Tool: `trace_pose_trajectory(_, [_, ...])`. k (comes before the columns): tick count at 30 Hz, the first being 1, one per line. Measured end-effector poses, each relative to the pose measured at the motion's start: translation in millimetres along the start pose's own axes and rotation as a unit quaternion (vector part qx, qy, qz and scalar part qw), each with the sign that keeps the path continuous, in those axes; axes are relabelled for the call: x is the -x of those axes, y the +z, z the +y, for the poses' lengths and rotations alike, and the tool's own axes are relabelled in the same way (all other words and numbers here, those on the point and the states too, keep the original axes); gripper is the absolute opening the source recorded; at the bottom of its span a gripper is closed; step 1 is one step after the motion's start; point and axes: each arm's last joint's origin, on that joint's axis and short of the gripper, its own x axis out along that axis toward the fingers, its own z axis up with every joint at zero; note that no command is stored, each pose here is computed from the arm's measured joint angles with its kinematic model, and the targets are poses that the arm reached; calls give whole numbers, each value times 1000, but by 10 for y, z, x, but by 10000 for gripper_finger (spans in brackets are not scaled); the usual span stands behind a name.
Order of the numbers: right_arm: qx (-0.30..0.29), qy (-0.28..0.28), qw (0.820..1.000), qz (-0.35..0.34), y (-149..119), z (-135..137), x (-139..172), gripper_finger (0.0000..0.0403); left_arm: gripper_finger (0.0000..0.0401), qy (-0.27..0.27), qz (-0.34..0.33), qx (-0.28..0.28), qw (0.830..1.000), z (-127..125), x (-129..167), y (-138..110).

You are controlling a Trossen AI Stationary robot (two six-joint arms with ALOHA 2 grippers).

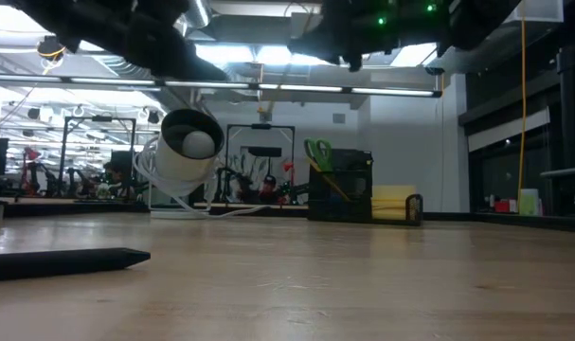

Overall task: Pick and place office supplies into organizer
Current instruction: Put the yellow pencil into the desk organizer

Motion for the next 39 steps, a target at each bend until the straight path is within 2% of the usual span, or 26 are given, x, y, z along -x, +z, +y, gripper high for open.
trace_pose_trajectory(9, [-2, -53, 998, 41, 32, -324, 52, 23, 6, 8, 18, -3, 1000, 57, 190, -14])
trace_pose_trajectory(14, [-1, -86, 994, 63, 50, -524, 100, 23, 1, -2, 38, -3, 999, 39, 199, -52])
trace_pose_trajectory(18, [-14, -151, 983, 101, 43, -697, 184, 23, 2, -2, 39, -2, 999, 38, 199, -54])
trace_pose_trajectory(24, [-11, -185, 974, 126, 45, -880, 259, 23, 1, -2, 39, -2, 999, 38, 182, -57])
trace_pose_trajectory(28, [-4, -232, 962, 146, 8, -985, 283, 23, 2, -4, 45, -2, 999, 34, 160, -72])
trace_pose_trajectory(39, [-27, -271, 947, 173, -80, -1197, 315, 23, 1, -7, 53, -7, 999, 29, 122, -94])
